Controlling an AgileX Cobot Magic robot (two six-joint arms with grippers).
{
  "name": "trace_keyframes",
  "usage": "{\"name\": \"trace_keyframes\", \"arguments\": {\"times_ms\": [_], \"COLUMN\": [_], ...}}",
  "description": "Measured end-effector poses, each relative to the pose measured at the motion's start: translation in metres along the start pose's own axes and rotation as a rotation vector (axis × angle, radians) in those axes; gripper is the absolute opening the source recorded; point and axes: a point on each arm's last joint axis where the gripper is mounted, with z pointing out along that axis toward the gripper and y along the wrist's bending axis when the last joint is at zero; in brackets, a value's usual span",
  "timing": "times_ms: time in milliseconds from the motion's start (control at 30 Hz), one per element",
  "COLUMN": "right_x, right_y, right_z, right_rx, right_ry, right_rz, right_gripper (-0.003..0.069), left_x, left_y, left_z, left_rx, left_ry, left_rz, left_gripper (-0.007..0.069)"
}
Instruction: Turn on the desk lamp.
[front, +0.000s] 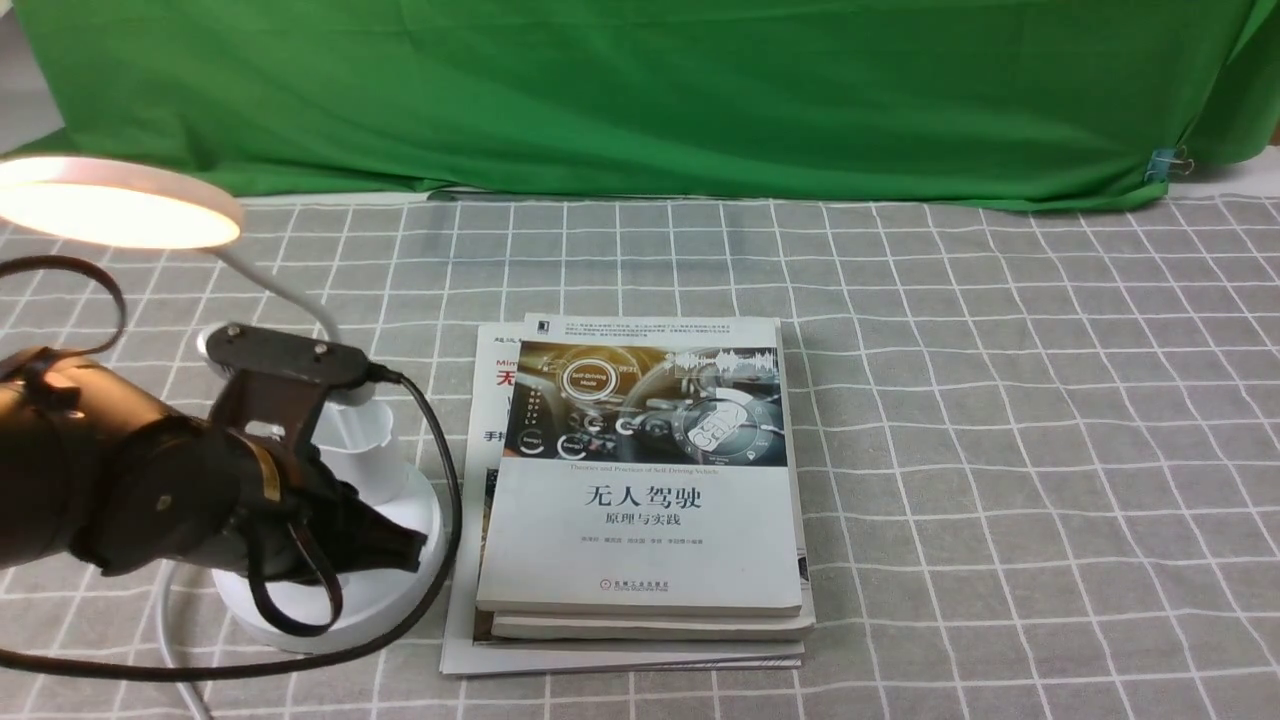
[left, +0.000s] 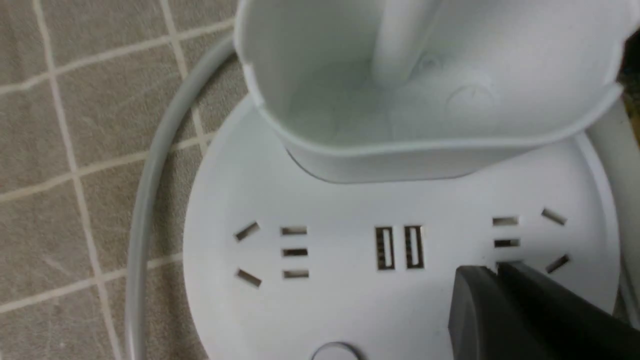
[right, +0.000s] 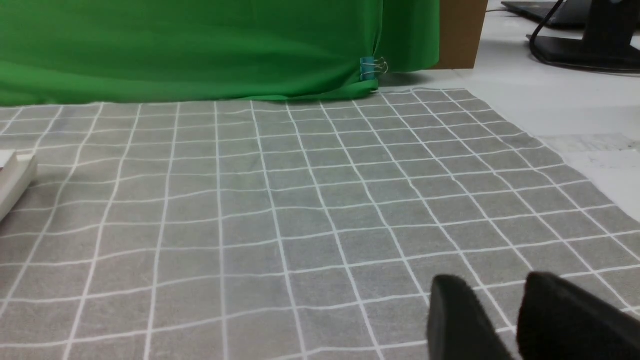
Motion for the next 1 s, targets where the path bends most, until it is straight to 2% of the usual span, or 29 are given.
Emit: {"name": "trace_keyframes", "arguments": {"times_ms": [233,367,467,767,1000], "right_x": [0.000,0.000,0.000,0.000,0.000], "right_y": [0.000,0.000,0.000,0.000,0.000], "right_z": [0.000,0.000,0.000,0.000,0.000], "right_rx": [0.000,0.000,0.000,0.000,0.000], "right_ry": [0.000,0.000,0.000,0.000,0.000], "right_rz": [0.000,0.001,0.001,0.001,0.001], "right_gripper": [0.0245,0.0245,0.0245,0.0245,0.0245], "left_x": [0.008,0.045,0.058,0.085,0.100], "left_y": [0.001,0.000,-0.001,0.004,0.007], "left_z": [-0.024,-0.043,-0.056,-0.135,-0.169], "left_rx": [0.008,0.048,0.070,0.127,0.122], "left_ry": [-0.065,-0.078,-0.122,-0.543,-0.758], "left_rz": [-0.021,-0.116,-0.157,-0.190,-0.161], "left_gripper": [0.0019,0.0019,0.0019,0.0019,0.0019]}}
